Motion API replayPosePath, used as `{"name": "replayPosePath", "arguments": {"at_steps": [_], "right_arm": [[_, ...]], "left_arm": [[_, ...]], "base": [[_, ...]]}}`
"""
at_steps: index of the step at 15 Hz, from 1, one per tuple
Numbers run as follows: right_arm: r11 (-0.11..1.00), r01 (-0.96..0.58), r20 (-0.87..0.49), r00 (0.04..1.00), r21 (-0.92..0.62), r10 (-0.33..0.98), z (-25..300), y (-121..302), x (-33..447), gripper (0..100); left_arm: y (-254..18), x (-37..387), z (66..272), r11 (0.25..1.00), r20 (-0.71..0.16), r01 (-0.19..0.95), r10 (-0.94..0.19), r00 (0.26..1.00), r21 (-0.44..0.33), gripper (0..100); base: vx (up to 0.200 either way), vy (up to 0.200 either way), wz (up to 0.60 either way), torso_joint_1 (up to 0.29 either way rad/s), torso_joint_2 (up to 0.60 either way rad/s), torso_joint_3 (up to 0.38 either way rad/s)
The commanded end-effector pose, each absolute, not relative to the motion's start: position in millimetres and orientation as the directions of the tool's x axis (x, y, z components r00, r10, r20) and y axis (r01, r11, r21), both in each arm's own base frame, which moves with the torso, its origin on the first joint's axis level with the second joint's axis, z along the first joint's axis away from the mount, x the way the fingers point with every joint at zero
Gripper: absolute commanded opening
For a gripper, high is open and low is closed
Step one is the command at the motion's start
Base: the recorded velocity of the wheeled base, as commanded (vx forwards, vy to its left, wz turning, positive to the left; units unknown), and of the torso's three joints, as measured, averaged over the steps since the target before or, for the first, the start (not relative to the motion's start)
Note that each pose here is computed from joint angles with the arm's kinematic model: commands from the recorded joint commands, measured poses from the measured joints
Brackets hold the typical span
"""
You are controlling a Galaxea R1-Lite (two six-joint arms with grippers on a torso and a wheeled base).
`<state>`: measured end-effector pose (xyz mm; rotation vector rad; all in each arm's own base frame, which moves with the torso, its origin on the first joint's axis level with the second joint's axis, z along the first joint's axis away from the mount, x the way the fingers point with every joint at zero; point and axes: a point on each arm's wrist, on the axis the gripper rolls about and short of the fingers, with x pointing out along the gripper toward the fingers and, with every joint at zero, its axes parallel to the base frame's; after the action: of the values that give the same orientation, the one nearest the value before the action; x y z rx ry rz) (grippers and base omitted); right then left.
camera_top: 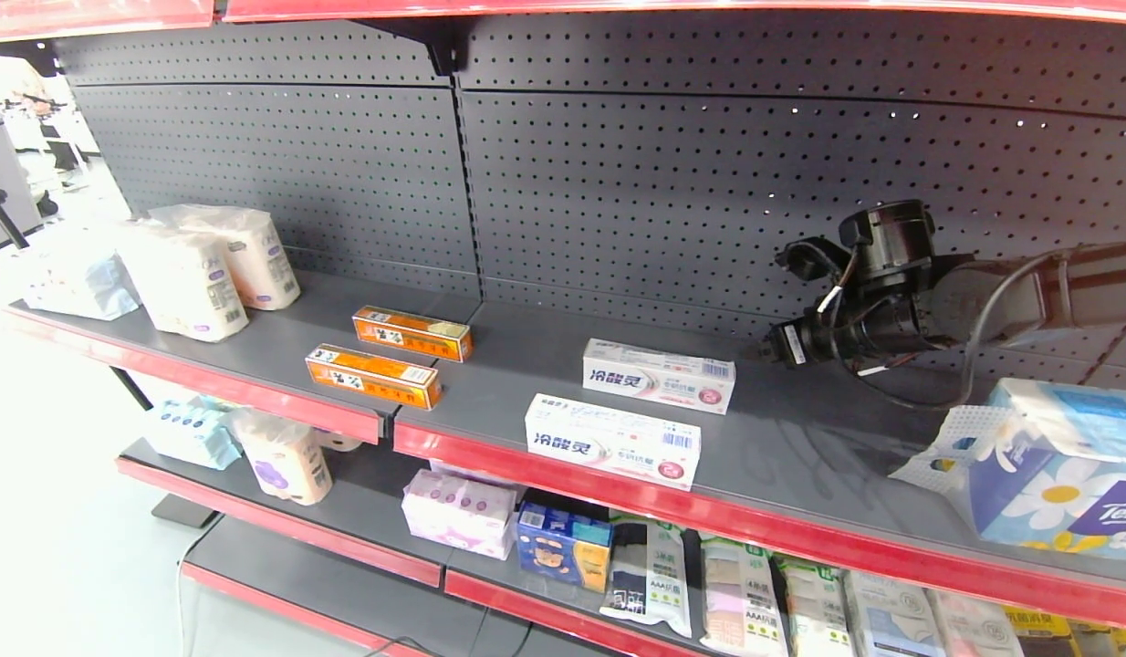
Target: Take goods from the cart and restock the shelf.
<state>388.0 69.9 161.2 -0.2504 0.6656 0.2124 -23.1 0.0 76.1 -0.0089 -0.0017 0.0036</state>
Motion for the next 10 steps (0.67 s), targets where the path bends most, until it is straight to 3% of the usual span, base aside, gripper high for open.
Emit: {"name": "replayPosePath", "arguments": {"at_steps": [1, 10], "right_arm": [[0.951, -0.263, -0.636, 0.765, -0.163, 0.103, 156.3, 70.8, 391.2, 100], [0.966, -0.148, -0.637, 0.77, -0.212, -0.022, 148.0, 65.0, 391.1, 100]], "left_arm": [[0.0, -23.0, 76.0, 1.0, 0.0, -0.005, 0.005, 1.0, -0.009, 100], [0.0, -23.0, 76.0, 1.0, 0.0, -0.005, 0.005, 1.0, -0.009, 100]], "base": [[0.0, 0.0, 0.0, 0.0, 0.0, 0.0], [0.0, 0.0, 0.0, 0.0, 0.0, 0.0]]}}
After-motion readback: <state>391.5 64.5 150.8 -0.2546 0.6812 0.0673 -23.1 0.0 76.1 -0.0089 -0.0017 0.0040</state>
